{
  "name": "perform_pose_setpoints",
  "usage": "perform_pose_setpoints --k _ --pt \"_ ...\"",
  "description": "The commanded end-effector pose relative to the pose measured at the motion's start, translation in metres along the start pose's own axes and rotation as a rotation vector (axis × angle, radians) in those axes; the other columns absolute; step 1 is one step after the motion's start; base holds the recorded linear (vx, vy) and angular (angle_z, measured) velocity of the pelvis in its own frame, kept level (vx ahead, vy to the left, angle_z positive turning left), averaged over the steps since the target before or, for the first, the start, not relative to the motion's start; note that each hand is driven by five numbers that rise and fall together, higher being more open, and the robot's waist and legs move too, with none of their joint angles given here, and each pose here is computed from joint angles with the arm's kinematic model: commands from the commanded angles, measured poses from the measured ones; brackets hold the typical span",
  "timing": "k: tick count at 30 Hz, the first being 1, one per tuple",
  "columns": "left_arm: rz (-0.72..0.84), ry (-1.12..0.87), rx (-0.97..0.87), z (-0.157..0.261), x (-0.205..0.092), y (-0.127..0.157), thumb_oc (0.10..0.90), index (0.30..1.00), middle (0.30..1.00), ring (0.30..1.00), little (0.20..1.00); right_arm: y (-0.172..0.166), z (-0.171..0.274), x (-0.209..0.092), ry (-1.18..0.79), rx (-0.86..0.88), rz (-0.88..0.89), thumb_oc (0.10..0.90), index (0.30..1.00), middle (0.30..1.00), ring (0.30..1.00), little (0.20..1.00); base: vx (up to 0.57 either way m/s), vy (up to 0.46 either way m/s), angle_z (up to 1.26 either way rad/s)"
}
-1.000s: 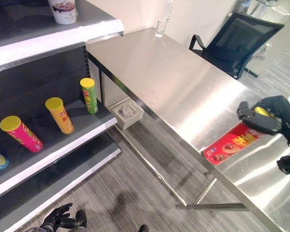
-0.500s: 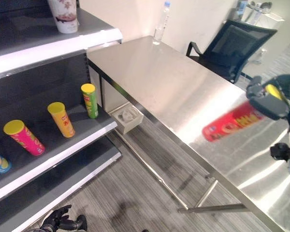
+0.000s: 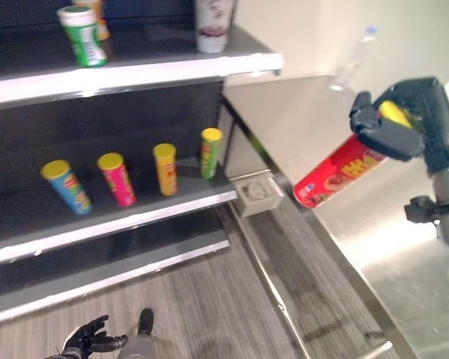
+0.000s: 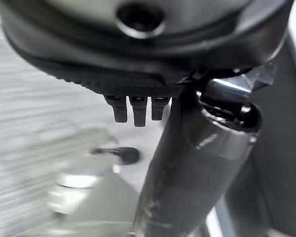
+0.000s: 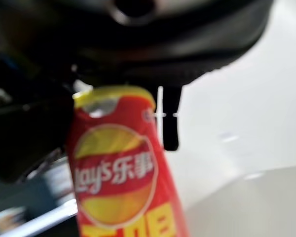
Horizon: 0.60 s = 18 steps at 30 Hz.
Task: Put the goods on the table back onto the shelves and tidy them up.
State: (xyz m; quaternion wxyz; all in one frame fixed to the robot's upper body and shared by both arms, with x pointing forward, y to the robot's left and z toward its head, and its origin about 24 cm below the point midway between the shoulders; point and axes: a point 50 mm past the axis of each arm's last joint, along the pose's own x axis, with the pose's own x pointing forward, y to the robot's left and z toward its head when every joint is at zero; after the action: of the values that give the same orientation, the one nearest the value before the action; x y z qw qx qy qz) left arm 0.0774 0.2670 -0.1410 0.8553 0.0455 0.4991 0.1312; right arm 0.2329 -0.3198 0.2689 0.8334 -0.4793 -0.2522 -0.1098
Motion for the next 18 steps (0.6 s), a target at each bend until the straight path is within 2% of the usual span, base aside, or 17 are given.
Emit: perform_pose_setpoints --k 1,5,8,13,18 --pt "0.044 -0.199 -0.004 0.05 0.005 0.014 0.8 0.9 0.9 0.9 0.9 -0.049 0.049 0.022 -0.253 -0.043 -0.217 0.4 0.3 0.3 0.3 0.3 -0.18 0.253 0.15" --pt "0.052 -0.226 0.005 0.057 0.004 0.016 0.8 0.9 0.9 0.9 0.9 -0.046 0.05 0.023 -0.245 -0.06 -0.175 0.4 0.3 0.3 0.3 0.3 -0.09 0.315 0.58" --pt "0.035 -0.244 0.053 0.064 0.005 0.015 0.8 0.9 0.9 0.9 0.9 -0.046 0.046 0.016 -0.226 -0.065 -0.189 0.4 0.3 0.3 0.3 0.3 -0.11 0.607 0.44" --pt "0.093 -0.286 0.074 0.08 0.004 0.034 0.8 0.9 0.9 0.9 0.9 -0.034 0.054 0.017 -0.265 -0.049 -0.2 0.4 0.3 0.3 0.3 0.3 -0.27 0.464 -0.02" --pt "0.108 -0.264 0.009 0.071 0.002 0.04 0.8 0.9 0.9 0.9 0.9 -0.035 0.062 0.017 -0.306 -0.04 -0.176 0.4 0.3 0.3 0.3 0.3 -0.16 0.113 0.16"
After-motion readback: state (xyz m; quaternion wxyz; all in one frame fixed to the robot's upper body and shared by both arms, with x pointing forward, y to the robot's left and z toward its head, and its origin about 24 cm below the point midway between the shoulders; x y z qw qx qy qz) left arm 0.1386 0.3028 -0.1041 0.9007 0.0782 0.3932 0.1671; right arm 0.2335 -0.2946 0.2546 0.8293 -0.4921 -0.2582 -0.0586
